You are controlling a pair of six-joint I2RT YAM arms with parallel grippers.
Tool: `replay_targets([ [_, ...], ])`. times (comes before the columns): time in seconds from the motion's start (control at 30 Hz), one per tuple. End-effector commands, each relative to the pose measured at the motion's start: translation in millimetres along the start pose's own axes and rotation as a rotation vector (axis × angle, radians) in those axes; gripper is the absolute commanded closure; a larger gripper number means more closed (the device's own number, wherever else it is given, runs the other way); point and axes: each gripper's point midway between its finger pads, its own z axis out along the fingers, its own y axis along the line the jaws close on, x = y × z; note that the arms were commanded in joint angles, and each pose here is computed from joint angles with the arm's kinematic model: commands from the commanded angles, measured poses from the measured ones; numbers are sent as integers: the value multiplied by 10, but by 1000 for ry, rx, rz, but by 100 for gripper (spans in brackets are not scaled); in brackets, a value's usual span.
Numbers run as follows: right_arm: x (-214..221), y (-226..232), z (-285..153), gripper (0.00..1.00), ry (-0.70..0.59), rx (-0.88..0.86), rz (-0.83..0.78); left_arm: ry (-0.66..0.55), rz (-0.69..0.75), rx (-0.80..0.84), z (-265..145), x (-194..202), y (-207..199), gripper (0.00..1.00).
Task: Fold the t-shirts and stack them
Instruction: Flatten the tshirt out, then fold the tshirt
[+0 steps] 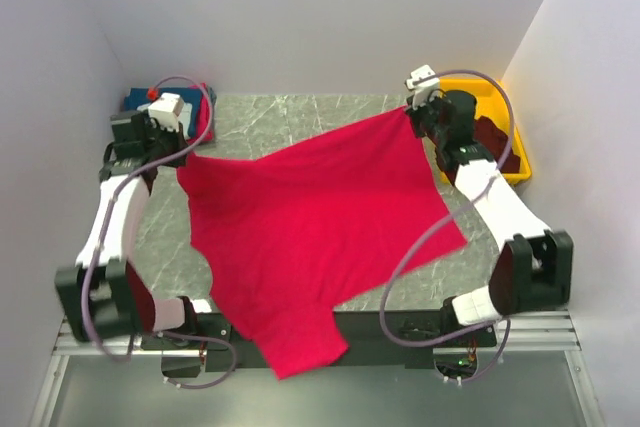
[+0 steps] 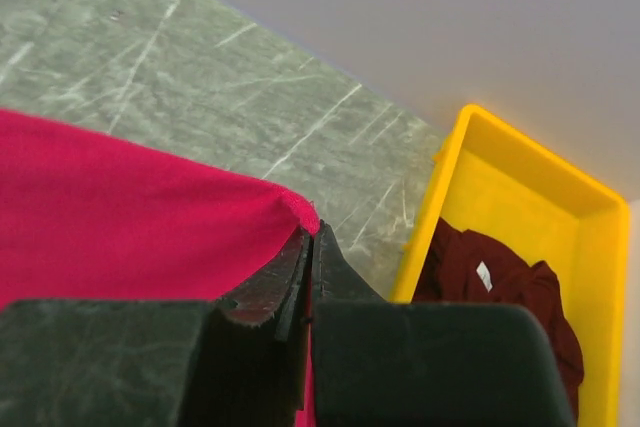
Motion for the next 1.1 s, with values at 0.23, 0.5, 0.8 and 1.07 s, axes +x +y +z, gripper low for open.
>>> replay_targets([
  [0.23, 0, -212, 829, 100, 6, 43, -46, 12, 0, -228, 896, -145, 850, 100],
  [0.5, 150, -279, 1382, 100, 63, 33, -6, 59, -38, -239, 1010, -176, 823, 99],
  [0.8, 228, -463, 1776, 100, 80, 20, 57, 134, -7, -191, 707, -45, 129, 100],
  [1.07, 403, -615, 1784, 100, 104, 2, 75, 227, 41, -60, 396, 272, -726, 100],
])
